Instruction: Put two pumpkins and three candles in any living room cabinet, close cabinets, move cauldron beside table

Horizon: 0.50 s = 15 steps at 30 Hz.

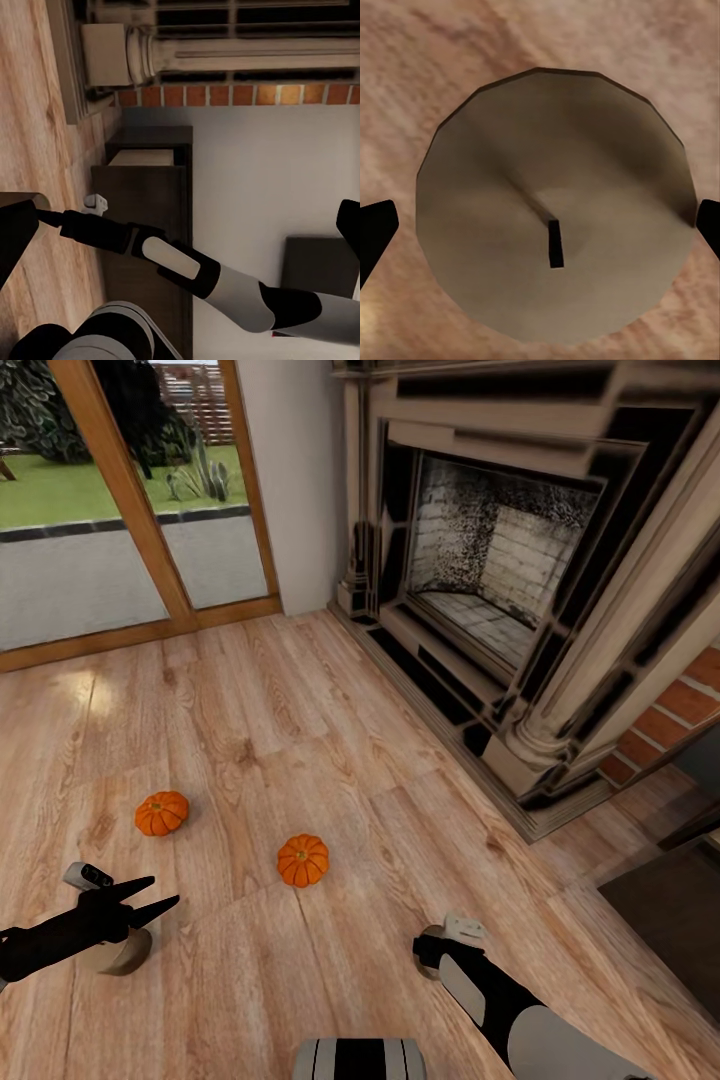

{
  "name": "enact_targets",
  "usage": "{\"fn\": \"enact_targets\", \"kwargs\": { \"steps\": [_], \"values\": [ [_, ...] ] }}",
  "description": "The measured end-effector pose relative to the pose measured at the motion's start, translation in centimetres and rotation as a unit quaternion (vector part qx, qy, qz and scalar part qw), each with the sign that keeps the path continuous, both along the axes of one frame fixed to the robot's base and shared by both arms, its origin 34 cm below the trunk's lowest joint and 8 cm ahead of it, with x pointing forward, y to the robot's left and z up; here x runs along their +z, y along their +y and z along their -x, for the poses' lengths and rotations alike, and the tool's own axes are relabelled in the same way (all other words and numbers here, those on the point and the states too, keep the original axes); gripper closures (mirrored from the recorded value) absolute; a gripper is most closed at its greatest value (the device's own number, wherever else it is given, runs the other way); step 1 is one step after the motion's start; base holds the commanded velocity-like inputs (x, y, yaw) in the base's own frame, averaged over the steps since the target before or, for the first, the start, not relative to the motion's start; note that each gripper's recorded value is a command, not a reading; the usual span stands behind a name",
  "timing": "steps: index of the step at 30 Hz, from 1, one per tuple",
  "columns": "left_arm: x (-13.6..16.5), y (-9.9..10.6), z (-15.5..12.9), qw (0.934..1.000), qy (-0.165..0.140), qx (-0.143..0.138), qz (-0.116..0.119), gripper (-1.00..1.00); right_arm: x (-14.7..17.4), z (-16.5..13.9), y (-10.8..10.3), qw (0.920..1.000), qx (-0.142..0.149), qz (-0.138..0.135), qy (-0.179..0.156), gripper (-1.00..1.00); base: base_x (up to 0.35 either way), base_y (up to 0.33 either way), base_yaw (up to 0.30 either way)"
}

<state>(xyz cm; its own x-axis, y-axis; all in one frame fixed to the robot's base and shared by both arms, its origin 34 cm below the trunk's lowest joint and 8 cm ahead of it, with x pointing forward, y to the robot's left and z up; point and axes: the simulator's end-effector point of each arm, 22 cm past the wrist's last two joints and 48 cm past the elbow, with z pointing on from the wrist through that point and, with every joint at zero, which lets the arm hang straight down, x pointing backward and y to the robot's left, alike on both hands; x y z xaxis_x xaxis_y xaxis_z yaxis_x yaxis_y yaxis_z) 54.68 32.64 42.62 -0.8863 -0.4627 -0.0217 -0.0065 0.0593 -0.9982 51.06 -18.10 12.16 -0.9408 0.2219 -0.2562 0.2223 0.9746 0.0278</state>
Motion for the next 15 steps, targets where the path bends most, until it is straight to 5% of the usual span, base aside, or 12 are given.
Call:
{"fn": "enact_targets", "kwargs": {
  "steps": [15],
  "values": [
    [-0.77,0.01,0.1,1.0,0.008,0.0,0.0,-1.0,-0.68,0.58,0.04,1.0,-0.002,0.002,0.009,-1.0,0.0,0.0,0.0]
  ]
}}
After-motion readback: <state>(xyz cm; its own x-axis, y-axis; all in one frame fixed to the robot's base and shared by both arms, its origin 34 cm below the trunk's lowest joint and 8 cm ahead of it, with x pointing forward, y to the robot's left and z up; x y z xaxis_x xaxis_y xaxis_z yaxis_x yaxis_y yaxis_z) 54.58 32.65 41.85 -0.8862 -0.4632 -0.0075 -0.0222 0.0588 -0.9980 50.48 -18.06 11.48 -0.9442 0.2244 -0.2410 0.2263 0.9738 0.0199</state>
